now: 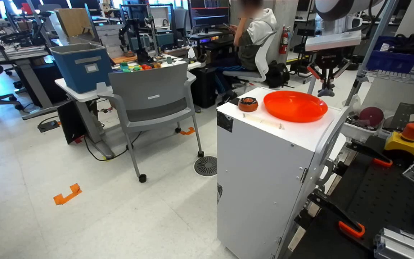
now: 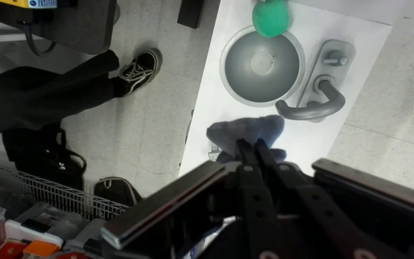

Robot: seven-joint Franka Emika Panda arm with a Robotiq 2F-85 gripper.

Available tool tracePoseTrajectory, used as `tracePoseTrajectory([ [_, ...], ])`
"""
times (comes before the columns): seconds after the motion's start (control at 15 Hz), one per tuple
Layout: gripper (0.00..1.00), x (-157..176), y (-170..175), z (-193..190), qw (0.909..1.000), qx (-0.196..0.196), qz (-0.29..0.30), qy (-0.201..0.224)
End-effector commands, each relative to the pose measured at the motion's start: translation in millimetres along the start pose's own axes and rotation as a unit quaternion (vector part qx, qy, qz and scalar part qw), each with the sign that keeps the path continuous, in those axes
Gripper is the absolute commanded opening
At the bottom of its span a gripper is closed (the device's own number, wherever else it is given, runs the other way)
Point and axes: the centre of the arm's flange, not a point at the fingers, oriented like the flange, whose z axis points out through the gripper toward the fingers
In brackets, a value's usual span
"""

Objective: Pick up the grey toy on the plate and put it in the sink

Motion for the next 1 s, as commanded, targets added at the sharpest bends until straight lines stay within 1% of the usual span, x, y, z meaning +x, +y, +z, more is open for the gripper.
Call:
tracePoseTrajectory([
  [0.0,0.01,5,-10,-8,0.9986,0.03,-0.04,0.014],
  [0.2,0.01,2,-18,-13,0.9958,0.054,-0.07,0.024],
  [0.33,0.01,0,-22,-15,0.9936,0.066,-0.088,0.024],
  [0.47,0.01,-2,-27,-15,0.9919,0.077,-0.1,0.015],
  [0.73,0.01,-4,-28,-16,0.9867,0.107,-0.121,-0.017],
  [0.93,0.01,-2,-24,-15,0.9866,0.113,-0.113,-0.032],
])
